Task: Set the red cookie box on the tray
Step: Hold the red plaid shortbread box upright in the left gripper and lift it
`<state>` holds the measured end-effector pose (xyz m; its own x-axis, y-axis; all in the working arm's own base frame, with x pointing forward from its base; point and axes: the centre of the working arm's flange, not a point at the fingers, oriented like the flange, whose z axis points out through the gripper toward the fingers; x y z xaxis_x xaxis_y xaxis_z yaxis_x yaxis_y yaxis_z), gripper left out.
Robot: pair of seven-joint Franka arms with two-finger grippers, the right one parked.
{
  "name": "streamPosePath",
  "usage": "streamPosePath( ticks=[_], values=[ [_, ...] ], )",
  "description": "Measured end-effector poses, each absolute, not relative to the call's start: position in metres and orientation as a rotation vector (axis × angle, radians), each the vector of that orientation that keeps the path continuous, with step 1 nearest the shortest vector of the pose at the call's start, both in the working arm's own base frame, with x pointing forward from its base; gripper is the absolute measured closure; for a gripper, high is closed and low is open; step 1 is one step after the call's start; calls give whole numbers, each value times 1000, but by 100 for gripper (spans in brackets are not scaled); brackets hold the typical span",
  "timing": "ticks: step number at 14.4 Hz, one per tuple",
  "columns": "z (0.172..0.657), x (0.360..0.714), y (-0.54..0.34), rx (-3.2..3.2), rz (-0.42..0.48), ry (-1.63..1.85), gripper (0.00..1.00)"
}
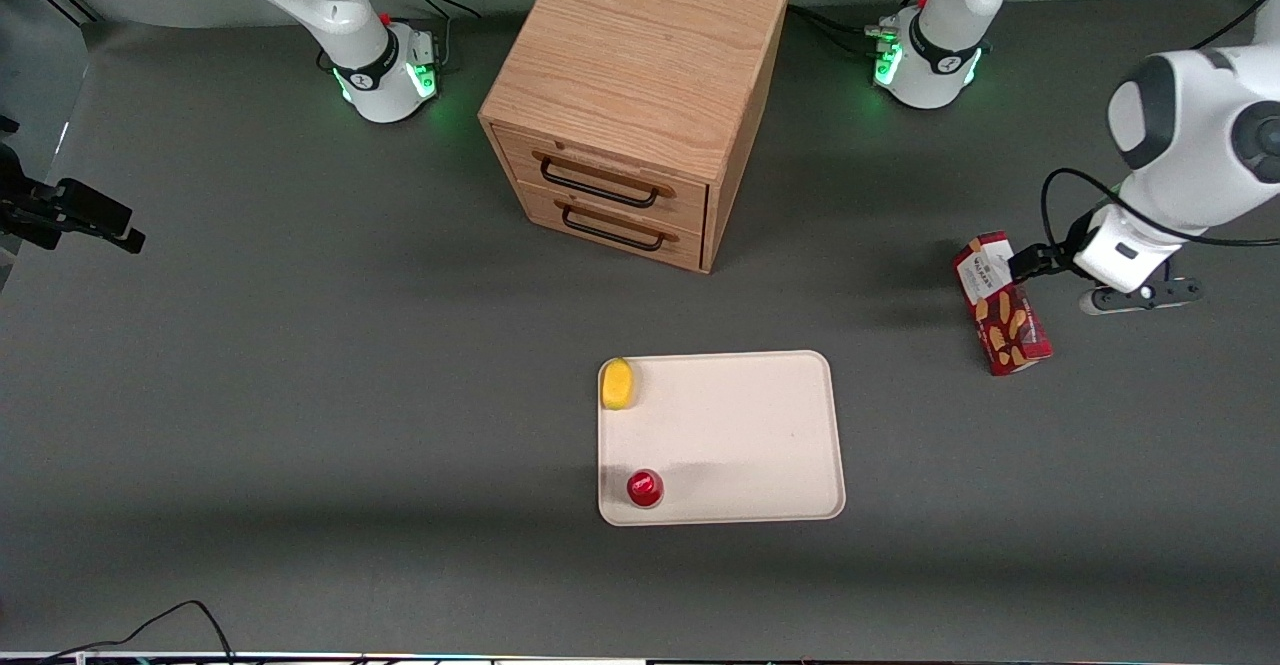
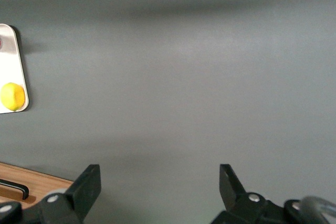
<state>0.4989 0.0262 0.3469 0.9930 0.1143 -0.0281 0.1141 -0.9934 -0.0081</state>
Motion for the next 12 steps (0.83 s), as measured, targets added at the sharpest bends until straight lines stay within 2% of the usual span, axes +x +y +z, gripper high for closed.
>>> streamPosePath(
  ticks=[2, 5, 8, 9, 12],
  values=[
    [325, 497, 26, -3125, 9, -180, 0],
    [289, 496, 26, -3113, -92, -165, 0],
    [253, 491, 27, -3099, -144, -140, 2],
    [246, 489, 27, -3096, -154, -133, 9],
    [237, 485, 27, -3093, -158, -123, 47]
  ],
)
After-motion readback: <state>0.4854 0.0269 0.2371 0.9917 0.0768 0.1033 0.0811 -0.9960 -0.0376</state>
